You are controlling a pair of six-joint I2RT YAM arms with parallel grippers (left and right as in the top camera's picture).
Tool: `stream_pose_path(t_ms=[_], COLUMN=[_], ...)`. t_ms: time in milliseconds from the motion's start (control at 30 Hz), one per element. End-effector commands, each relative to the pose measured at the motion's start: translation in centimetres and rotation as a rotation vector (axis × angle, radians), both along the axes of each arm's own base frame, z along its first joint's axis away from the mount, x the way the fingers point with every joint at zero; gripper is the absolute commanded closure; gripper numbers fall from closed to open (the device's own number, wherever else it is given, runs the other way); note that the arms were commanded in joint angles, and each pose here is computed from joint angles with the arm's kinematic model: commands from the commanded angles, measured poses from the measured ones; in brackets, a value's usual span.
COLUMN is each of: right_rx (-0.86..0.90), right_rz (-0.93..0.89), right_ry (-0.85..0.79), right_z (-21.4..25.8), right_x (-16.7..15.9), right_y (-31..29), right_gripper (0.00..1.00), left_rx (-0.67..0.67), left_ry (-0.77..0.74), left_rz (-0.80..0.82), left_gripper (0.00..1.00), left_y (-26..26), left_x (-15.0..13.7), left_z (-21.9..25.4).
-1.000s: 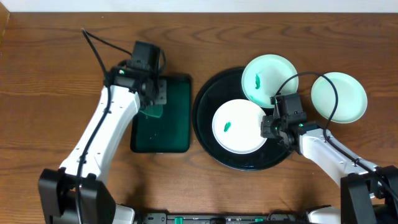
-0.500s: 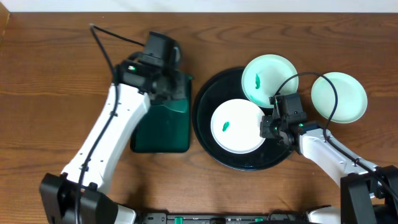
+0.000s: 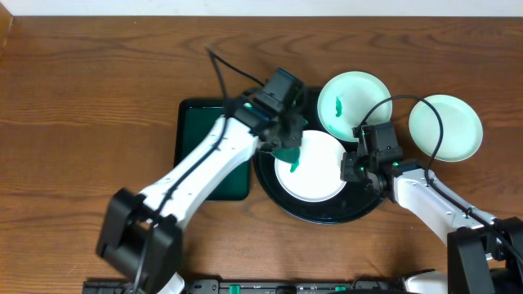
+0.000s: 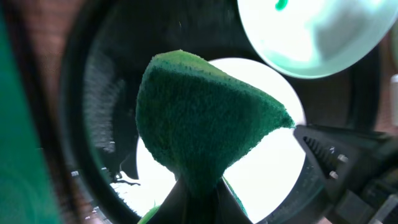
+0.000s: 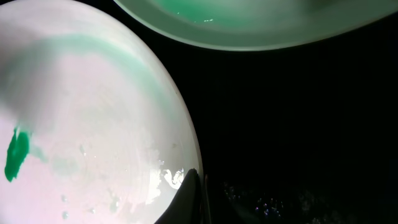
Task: Clean dirty plates on tray and stack at the side
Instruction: 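Carry the sponge with left gripper over the white plate on black tray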
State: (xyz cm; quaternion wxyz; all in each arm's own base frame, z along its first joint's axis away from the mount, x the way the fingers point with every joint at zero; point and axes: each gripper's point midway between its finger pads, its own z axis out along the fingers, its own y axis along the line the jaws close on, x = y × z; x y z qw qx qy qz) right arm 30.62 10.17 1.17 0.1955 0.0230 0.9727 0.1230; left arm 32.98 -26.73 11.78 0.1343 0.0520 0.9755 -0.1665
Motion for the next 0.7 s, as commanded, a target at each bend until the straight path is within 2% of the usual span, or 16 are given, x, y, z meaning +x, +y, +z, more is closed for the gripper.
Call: stream_pose_path(t_ms=[0,300,667], right_rx=[0.039,0.039,0.032], right_rz=[0.028,0.03,0.047], right_ry=[0.015,0.014,0.01], right_z=[-0.1,-0.1,-0.1], right_x=[-0.5,-0.5,-0.5], right_y=[1.1,1.2,1.2], right_gripper=[0.99,0.99,0.99], left_rx=[0.014,0.045,0.168], left_ry=[0.046,0.097,0.1], left_rz=[0.01,0.016,0.054], left_gripper=[0.93,0.93,0.93], left_y=[-0.7,-1.2,0.0], left_x=[-0.5,-1.0,-0.5], left_z=[-2.0,-4.5,-8.0])
